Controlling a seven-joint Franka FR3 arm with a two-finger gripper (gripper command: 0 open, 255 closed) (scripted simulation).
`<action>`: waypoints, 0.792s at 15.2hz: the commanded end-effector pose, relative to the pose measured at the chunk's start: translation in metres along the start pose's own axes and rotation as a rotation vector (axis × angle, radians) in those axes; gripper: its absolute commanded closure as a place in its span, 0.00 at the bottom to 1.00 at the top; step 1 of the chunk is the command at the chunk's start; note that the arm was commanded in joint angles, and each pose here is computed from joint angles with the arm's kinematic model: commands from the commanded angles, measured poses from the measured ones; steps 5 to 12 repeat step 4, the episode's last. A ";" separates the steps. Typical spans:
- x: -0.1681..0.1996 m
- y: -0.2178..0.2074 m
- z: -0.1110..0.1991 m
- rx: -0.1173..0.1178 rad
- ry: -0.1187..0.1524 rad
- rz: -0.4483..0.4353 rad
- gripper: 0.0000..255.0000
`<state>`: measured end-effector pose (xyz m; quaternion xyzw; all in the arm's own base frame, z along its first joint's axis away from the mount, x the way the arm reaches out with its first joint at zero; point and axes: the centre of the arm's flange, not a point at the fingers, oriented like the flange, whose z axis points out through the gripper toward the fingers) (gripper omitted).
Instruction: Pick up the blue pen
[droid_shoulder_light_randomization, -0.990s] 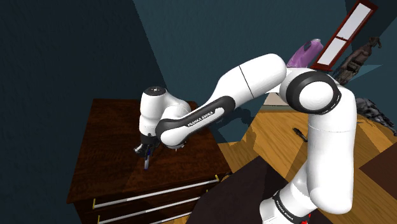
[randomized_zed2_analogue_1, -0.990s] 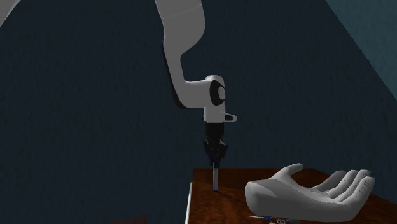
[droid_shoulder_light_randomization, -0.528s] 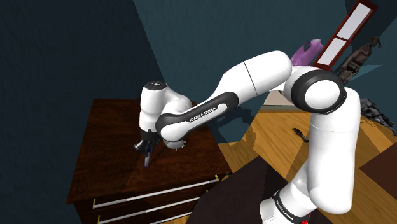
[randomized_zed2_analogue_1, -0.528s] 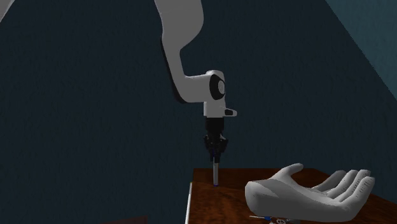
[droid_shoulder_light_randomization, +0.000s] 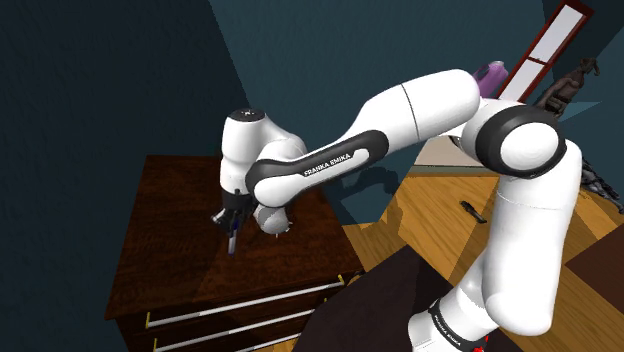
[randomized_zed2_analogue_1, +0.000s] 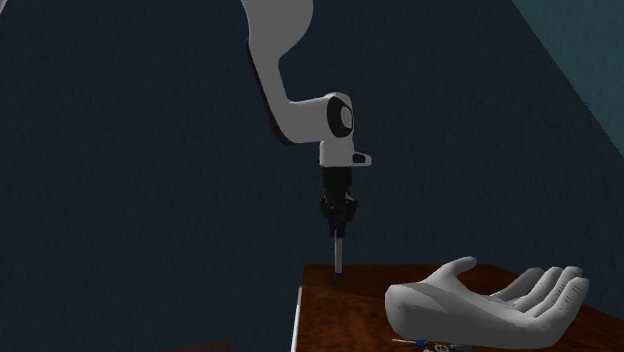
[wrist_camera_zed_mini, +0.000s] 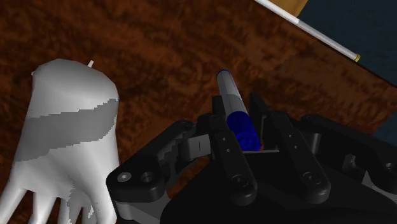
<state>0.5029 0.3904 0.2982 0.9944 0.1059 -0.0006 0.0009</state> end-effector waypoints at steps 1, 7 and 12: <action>0.000 0.001 -0.010 0.000 0.000 0.000 1.00; 0.000 0.001 -0.016 0.000 0.000 0.000 1.00; 0.000 0.001 -0.016 0.000 0.000 0.000 1.00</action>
